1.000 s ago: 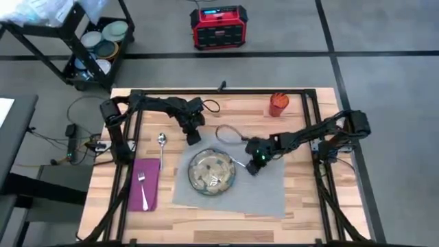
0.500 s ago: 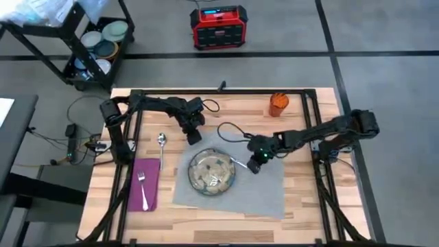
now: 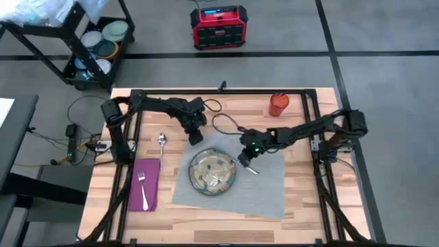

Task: Set table place
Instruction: Move the silver knife beside the white floral patterned plate on the gray placemat, then put the silver spoon beside the silver knife on the gray placemat

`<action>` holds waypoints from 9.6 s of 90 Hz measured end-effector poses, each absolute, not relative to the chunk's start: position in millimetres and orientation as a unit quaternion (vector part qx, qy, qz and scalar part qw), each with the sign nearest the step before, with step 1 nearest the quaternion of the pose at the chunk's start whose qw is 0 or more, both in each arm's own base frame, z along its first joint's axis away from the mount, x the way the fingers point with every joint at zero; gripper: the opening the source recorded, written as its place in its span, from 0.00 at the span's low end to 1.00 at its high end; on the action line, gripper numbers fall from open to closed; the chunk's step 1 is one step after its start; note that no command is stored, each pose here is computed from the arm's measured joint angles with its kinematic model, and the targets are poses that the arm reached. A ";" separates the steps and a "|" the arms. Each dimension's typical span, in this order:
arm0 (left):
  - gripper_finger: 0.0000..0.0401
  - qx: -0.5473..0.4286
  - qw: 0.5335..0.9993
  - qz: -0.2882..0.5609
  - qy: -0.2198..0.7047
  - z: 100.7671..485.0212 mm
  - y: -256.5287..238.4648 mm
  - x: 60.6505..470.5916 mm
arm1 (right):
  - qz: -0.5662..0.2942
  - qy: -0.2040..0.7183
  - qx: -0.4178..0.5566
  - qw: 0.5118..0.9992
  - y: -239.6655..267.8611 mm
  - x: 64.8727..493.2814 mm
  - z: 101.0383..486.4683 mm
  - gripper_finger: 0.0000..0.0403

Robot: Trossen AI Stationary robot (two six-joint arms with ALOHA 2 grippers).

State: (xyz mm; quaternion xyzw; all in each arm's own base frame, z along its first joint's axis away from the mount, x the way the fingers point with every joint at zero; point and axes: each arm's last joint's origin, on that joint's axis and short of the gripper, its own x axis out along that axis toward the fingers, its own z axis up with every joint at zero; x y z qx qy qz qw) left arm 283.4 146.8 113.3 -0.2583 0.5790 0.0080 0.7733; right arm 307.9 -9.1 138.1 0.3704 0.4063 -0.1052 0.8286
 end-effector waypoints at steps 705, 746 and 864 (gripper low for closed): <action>0.37 -0.481 0.549 0.462 0.503 135.9 54.2 157.3 | -0.358 0.423 0.290 0.780 27.9 178.5 230.6 0.00; 0.01 -0.419 0.583 0.475 0.510 147.9 67.2 176.4 | -0.347 0.407 0.265 0.802 29.6 159.8 243.2 0.00; 0.15 -0.440 0.793 0.055 0.417 179.7 11.2 496.0 | -0.393 0.379 0.248 0.800 12.8 107.6 261.1 0.01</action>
